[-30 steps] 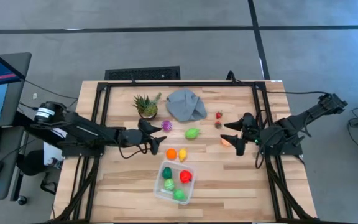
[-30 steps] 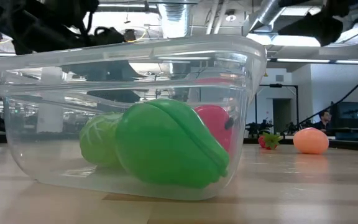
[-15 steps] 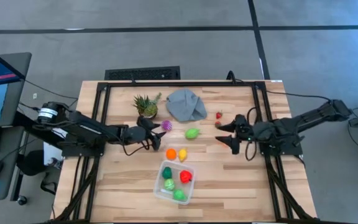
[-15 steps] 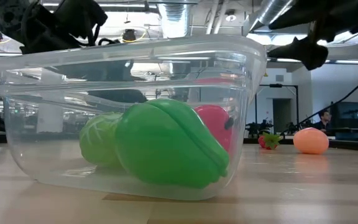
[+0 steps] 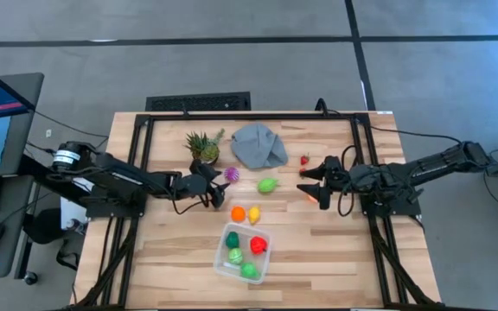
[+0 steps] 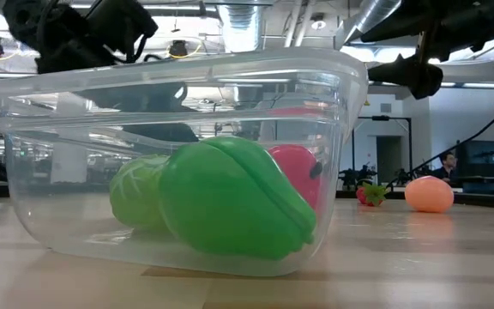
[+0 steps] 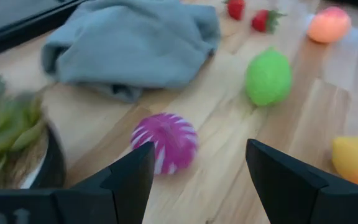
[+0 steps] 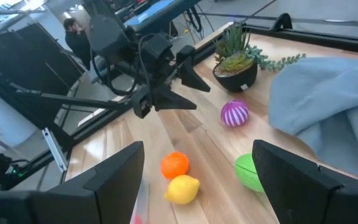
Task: Pick and placing Produce into tupperware
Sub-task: Put the onion into the transparent bin
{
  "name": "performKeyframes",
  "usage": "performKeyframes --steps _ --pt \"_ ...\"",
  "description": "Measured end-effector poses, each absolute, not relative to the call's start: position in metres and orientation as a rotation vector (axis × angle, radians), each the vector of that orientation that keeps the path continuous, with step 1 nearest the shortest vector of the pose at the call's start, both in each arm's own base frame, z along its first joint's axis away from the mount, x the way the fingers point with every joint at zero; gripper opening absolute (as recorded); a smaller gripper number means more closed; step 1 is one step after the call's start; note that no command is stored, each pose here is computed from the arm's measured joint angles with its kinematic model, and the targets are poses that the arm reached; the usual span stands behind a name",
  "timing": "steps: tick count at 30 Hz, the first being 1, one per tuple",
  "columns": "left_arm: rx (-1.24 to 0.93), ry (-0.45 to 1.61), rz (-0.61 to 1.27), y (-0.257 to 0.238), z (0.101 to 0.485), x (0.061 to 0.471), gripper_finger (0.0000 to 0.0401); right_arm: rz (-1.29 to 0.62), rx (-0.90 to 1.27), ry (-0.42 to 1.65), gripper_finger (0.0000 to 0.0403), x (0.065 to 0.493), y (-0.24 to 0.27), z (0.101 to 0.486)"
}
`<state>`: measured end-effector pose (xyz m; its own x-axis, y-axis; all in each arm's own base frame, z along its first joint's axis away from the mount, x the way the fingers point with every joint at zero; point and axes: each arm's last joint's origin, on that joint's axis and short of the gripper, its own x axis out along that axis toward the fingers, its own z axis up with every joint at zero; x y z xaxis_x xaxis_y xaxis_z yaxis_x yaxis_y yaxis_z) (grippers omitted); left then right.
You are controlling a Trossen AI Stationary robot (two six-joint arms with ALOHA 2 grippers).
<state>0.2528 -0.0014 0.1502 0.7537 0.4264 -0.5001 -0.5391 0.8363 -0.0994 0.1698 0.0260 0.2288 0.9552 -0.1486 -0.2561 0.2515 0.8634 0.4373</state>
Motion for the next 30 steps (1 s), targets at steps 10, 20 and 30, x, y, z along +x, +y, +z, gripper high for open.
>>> performKeyframes --steps 10,20,30 --pt "-0.105 0.669 0.528 0.012 0.165 0.263 0.0261 -0.205 0.487 0.221 0.0322 0.17 0.026 0.229" --pt "-0.085 0.708 0.4 0.027 0.172 0.269 0.0272 -0.205 0.487 0.222 0.0322 0.17 0.026 0.229" --pt "-0.048 0.753 0.28 0.041 0.175 0.269 0.0288 -0.207 0.486 0.228 0.0322 0.17 0.026 0.228"
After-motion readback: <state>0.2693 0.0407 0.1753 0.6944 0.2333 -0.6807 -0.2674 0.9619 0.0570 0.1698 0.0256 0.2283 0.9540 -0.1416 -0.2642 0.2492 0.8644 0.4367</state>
